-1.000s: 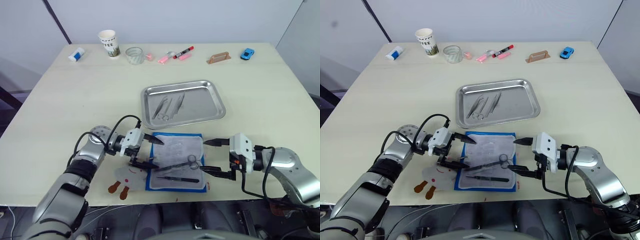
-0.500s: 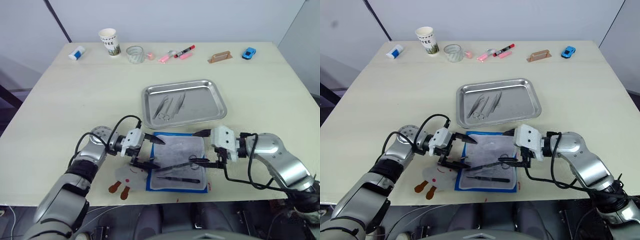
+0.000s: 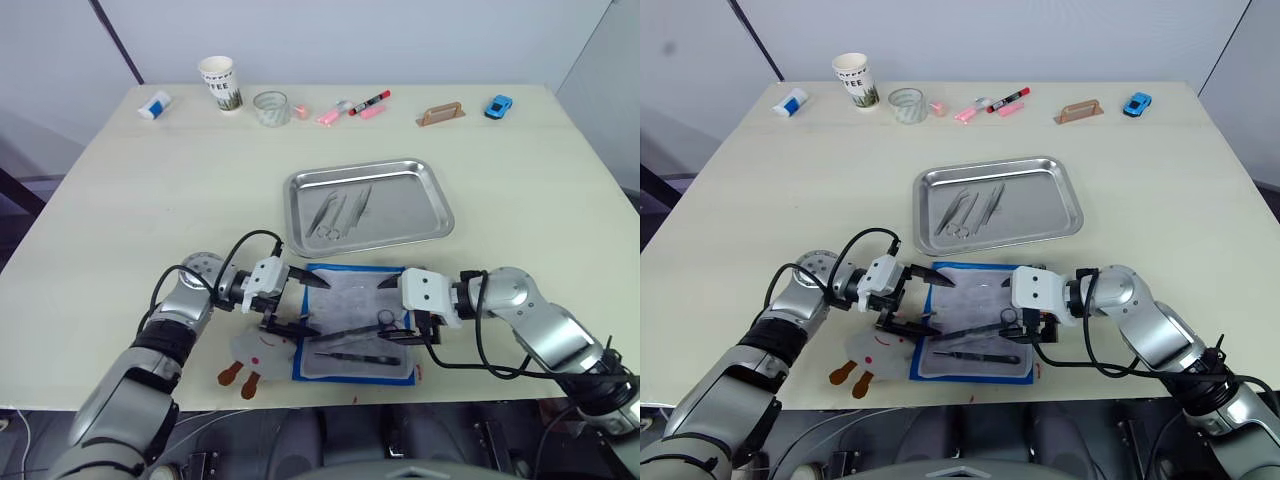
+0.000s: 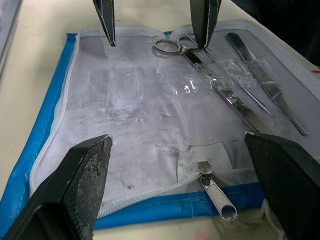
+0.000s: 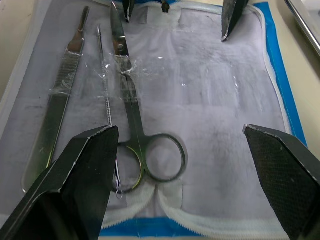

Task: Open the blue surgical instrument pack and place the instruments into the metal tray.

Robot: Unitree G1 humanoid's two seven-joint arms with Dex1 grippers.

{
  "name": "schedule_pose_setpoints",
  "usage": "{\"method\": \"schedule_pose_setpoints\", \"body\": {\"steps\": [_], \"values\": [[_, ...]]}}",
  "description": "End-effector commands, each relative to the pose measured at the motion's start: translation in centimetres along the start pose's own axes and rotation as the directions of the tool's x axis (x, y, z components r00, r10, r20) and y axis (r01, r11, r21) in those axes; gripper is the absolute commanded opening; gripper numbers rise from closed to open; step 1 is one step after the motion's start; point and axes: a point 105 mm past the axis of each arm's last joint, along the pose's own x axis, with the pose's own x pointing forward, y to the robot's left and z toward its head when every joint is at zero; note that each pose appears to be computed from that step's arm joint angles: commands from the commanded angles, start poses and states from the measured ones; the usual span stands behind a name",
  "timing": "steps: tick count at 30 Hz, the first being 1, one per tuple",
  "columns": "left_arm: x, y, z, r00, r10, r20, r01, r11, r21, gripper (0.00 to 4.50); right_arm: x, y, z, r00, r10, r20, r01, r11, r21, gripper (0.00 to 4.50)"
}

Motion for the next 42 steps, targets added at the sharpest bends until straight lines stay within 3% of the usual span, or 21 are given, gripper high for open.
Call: {"method": "schedule_pose_setpoints", "body": {"steps": [1,3,6,10,37,40,42], "values": [[0.5,-1.9,-1.6,0.995,-0.089,-0.038,0.086,0.994,-0.067,4.47,0.2,-0.1,0.2,1.0,-0.007,-0.012,0.007,1.0,-0.028,4.39],[0.5,-1.9,-1.6,0.995,-0.089,-0.038,0.086,0.994,-0.068,4.47,0.3,-0.1,0.1,1.0,-0.006,-0.018,0.005,1.0,-0.016,4.39],[0.5,-1.9,-1.6,0.995,-0.09,-0.038,0.087,0.994,-0.069,4.5,0.4,0.0,0.0,1.0,0.0,-0.017,0.0,1.0,-0.009,3.64],[0.5,-1.9,-1.6,0.995,-0.089,-0.04,0.086,0.994,-0.07,4.5,0.5,0.1,0.0,1.0,0.004,-0.018,-0.004,1.0,-0.018,2.18],[0.1,-1.8,-1.8,0.996,-0.079,-0.051,0.075,0.994,-0.077,4.5,1.2,1.7,-1.3,0.988,0.121,-0.098,-0.119,0.993,0.02,2.18],[0.1,-1.8,-1.9,0.996,-0.078,-0.052,0.074,0.994,-0.078,4.5,1.2,1.8,-1.5,0.987,0.126,-0.104,-0.125,0.992,0.024,1.32],[0.1,-1.9,-1.9,0.996,-0.078,-0.053,0.073,0.994,-0.079,4.5,1.3,1.8,-1.6,0.986,0.128,-0.105,-0.126,0.992,0.024,0.48]]}}
